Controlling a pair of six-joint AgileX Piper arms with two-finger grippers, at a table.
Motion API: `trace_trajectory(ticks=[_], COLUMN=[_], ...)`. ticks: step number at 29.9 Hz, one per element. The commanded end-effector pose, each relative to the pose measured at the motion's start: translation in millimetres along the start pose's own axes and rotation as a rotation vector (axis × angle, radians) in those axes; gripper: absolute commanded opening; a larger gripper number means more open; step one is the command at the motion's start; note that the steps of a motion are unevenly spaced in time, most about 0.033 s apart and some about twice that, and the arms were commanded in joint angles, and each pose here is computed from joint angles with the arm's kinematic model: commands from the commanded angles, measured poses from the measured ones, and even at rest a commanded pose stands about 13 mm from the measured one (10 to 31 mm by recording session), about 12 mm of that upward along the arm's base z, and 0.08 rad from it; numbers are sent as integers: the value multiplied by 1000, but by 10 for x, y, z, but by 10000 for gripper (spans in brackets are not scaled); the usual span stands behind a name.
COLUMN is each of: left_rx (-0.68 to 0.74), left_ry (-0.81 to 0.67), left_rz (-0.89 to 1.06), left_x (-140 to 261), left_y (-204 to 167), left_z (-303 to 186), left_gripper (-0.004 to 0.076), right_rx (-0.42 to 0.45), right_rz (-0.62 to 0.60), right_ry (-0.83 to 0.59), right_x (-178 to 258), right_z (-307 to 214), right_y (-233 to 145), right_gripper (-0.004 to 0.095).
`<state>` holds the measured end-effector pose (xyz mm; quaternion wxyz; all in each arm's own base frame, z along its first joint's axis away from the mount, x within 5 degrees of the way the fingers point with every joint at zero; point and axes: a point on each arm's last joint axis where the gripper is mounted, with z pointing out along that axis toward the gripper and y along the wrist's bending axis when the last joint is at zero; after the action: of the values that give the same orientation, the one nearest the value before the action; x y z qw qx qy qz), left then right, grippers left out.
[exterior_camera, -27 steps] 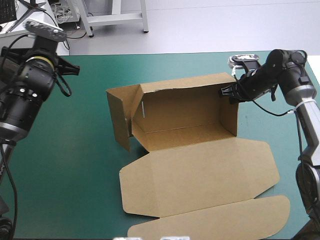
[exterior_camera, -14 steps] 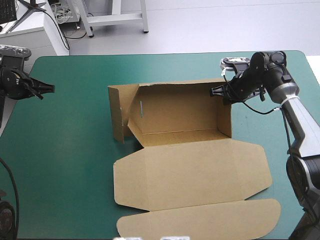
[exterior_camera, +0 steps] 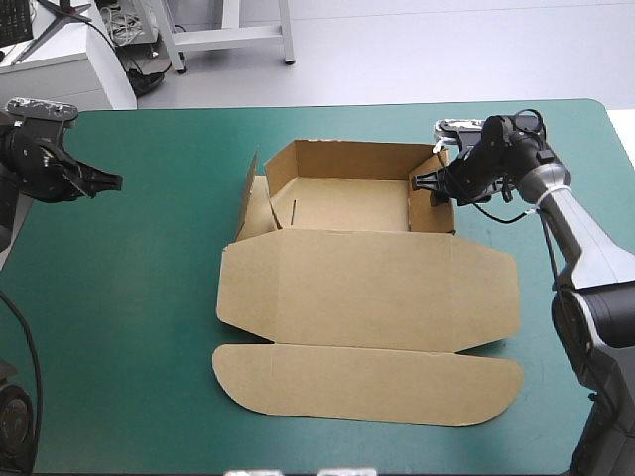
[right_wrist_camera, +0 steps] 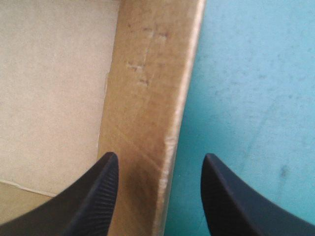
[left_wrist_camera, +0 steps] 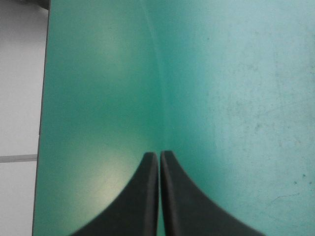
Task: Fold the box
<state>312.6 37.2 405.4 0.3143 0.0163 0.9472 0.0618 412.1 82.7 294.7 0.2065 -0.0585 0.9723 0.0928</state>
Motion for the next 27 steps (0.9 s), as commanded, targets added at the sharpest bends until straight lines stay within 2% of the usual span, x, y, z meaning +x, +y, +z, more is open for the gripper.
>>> trace_trajectory(ticks=[1,7,10,13,19,27], left_rx=[-13,-13,-13,-13,-13,-11], left_ry=[-100,-100,-100,-100,-100,-91], left_rz=[7,7,7,7,7,7], left_x=[-68,-68,-68,-68,-68,-60], left_y=[22,22,22,22,22,21], left_z=[-223,-223,-223,-223,-223,-222], left_gripper=[0,0,0,0,0,0], right_rx=[-1,52,12,8,20,25], right_rz=[-32,-74,-10,-35,-29,0], right_ry=[-170,-228,-309,-328,-300,-73], right_x=[-181,-317,-317,-289,-296,-275], right_z=[-548,-1218,-1497,-1593,-1491,-645], right_y=[63,119,180,197,173,66], right_gripper=[497,498,499,499,500,498])
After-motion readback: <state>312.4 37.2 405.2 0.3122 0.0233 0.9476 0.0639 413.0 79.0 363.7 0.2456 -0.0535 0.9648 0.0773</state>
